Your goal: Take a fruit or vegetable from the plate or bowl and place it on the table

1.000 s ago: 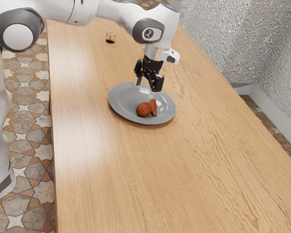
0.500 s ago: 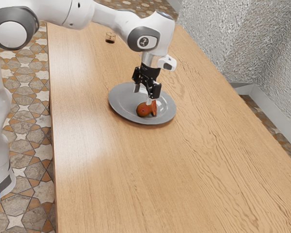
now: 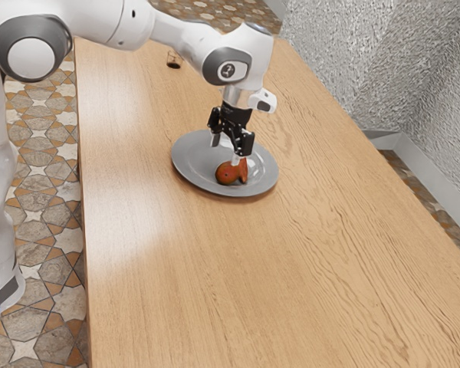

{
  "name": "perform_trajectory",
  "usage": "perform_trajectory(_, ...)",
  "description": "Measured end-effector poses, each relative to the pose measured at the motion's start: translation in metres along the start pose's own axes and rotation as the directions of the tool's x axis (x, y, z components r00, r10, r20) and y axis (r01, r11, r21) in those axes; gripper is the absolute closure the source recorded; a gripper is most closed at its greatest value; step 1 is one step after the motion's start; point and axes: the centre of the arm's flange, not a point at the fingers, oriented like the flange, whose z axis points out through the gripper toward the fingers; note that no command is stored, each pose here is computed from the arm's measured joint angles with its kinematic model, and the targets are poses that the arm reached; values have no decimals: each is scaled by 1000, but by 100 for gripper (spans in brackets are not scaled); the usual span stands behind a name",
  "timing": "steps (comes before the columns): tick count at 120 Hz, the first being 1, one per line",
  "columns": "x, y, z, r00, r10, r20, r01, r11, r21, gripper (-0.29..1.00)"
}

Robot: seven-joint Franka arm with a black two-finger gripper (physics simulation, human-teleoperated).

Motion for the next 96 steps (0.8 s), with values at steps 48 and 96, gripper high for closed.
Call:
perform_trajectory(48,-1,40,24,998,59,6,-59,998,2,0)
perform_trajectory(96,6,22,37,1000,22,-5,-22,1000,-1,0)
